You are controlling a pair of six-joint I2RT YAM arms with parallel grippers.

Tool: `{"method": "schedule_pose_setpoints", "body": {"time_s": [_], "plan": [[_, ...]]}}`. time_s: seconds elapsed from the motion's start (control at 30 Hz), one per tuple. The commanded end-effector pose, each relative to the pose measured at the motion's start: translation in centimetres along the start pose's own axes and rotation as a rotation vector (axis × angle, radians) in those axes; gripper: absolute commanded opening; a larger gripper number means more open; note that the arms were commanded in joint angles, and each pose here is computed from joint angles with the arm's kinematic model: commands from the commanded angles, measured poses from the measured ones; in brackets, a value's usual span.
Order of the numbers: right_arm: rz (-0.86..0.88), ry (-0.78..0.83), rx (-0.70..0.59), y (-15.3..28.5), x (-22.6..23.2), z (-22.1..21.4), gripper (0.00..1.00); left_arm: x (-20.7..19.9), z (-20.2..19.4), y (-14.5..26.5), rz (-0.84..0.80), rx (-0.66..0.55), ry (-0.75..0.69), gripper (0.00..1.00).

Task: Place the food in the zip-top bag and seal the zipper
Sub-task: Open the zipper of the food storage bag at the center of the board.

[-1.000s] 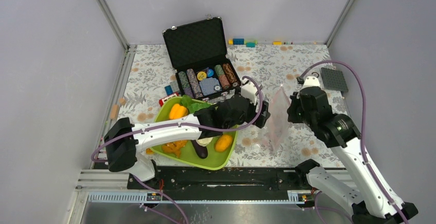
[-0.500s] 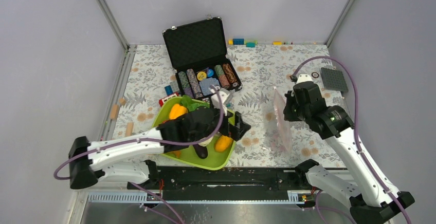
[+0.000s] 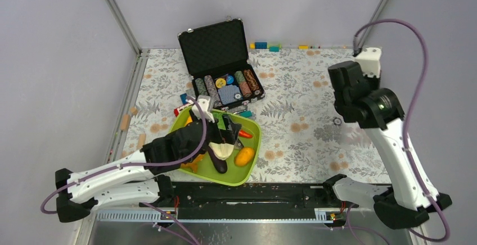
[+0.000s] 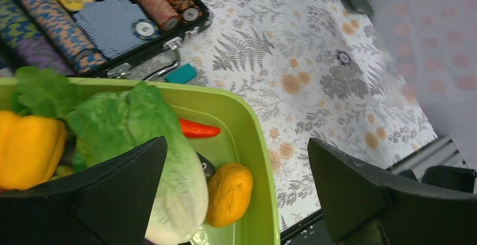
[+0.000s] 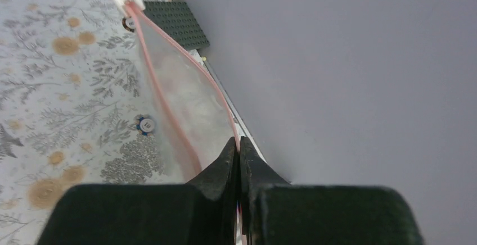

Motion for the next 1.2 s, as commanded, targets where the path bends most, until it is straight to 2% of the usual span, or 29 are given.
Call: {"method": "schedule_pose_setpoints", "body": {"time_s": [0.0, 0.1, 0.2, 0.27, 0.33, 0.6, 0.73, 0.93, 1.17], "plan": [[-0.019, 0.164, 0.044, -1.6, 3.7, -1.1, 0.00, 2.4, -0.3, 0.5, 0.110, -0.032, 0.067, 0.99], [0.240, 0.194, 0.206, -1.5, 10.3, -5.6, 0.00, 2.5, -1.2, 0.7, 0.100, -0.018, 0.104, 0.99], [0.561, 0.110, 0.416, 0.5, 16.6, -10.9, 0.00, 2.2, -2.0, 0.7, 0.076, 0.010, 0.123, 0.99], [0.728, 0.043, 0.533, 2.2, 19.4, -13.3, 0.00, 1.8, -2.2, 0.5, 0.055, 0.021, 0.137, 0.99], [0.819, -0.007, 0.593, 3.3, 20.9, -14.5, 0.00, 1.0, -2.4, 0.1, 0.025, 0.034, 0.149, 0.99], [0.847, -0.056, 0.603, 4.4, 19.2, -14.6, 0.00, -5.5, -1.5, -4.4, -0.166, 0.096, 0.168, 0.99], [0.860, -0.059, 0.614, 4.7, 18.7, -15.1, 0.00, -8.3, -0.8, -7.2, -0.196, 0.129, 0.172, 0.99], [0.851, -0.063, 0.610, 4.6, 18.1, -15.6, 0.00, -10.7, 0.4, -9.1, -0.244, 0.117, 0.222, 0.99], [0.853, -0.082, 0.607, 4.7, 18.2, -15.7, 0.00, -12.6, -0.3, -10.4, -0.310, 0.147, 0.266, 0.99]]}}
Point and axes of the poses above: each gripper's point midway between its finger pads, its own y axis back along the fingers, its own x axis along the line the jaws close on, z = x × y, the point moved 4 cm from there along y, back along the fingers, and after that the axes turned 12 degrees about -y, right-handed, at the moved point
